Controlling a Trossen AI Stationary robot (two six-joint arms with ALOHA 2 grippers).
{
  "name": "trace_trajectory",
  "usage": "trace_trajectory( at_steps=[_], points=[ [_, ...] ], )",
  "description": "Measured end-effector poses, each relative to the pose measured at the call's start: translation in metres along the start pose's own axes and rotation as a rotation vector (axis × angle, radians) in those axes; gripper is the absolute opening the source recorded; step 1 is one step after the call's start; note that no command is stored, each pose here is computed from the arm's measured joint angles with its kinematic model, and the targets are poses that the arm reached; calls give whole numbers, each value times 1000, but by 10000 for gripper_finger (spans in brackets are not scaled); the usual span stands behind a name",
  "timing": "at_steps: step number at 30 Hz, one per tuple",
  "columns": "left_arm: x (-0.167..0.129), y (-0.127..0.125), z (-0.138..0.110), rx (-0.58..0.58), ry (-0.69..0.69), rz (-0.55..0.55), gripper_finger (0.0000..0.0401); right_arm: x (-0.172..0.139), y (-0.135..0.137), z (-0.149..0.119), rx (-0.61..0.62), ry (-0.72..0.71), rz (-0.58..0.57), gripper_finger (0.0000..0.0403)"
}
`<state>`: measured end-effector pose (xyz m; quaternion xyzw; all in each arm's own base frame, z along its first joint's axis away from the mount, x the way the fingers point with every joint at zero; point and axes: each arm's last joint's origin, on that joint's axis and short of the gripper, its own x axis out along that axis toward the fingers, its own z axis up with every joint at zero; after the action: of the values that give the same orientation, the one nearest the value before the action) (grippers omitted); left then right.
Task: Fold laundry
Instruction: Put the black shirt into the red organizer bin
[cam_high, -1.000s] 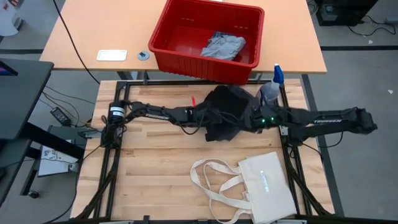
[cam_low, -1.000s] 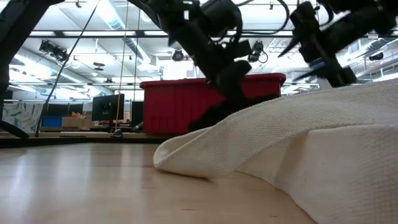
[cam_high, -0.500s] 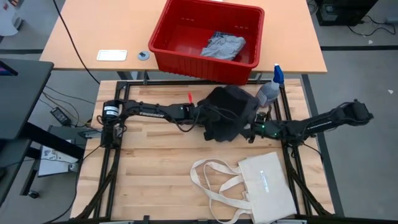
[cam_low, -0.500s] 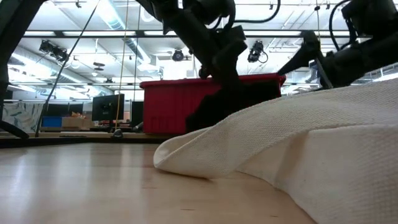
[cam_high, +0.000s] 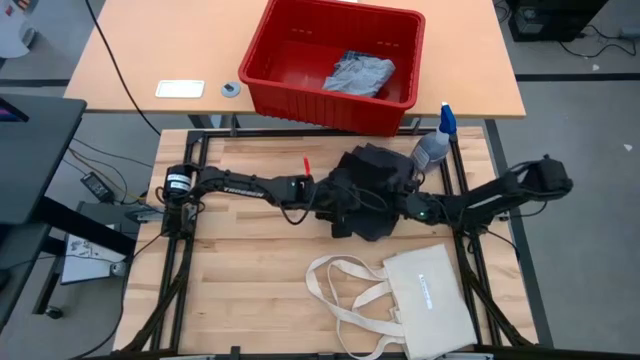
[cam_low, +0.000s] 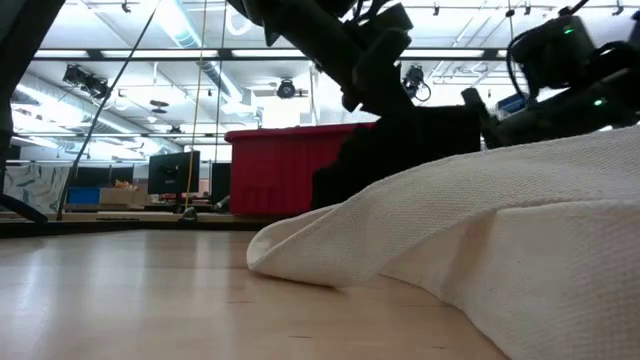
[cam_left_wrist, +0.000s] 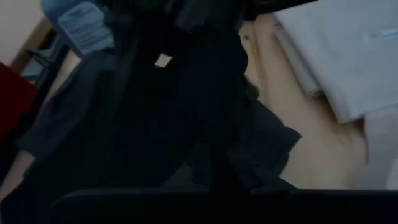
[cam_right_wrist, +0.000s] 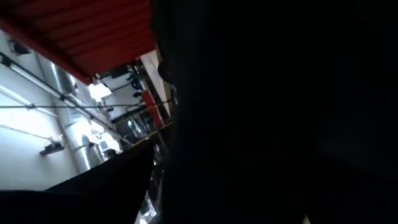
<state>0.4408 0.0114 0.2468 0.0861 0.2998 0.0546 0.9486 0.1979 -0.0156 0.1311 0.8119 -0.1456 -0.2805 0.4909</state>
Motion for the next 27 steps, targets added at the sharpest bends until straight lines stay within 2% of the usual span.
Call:
trace_trajectory(
  at_steps=[3, 6, 9, 12, 13, 16, 18, 20, 24, 27],
  points=[
    [0, -1, 1, -3, -21, -58, 12, 11, -4, 1, -16, -32, -31, 319],
    [0, -3, 2, -40, -32, -117, 14, 20, -5, 2, -21, -34, -28, 254],
    [-2, -2, 1, -219, -9, -129, 45, 26, -2, 4, -80, 9, -5, 164],
    [-19, 7, 10, -409, -18, -178, 96, 29, 6, 5, -170, 53, 44, 64],
    [-29, 11, 15, -448, -29, -214, 112, 29, 9, 5, -204, 64, 62, 52],
    [-60, 19, 30, -507, -65, -316, 160, 28, 22, 7, -257, 92, 119, 53],
    [-83, 21, 35, -489, -56, -325, 186, 27, 33, 9, -291, 96, 160, 53],
    [-104, 25, 36, -436, -39, -272, 205, 28, 49, 9, -349, 119, 214, 53],
    [-134, 36, 34, -359, -12, -68, 214, 36, 96, 7, -500, 155, 325, 53],
    [-144, 45, 36, -320, -48, -33, 206, 44, 137, 6, -651, 147, 317, 53]
  ],
)
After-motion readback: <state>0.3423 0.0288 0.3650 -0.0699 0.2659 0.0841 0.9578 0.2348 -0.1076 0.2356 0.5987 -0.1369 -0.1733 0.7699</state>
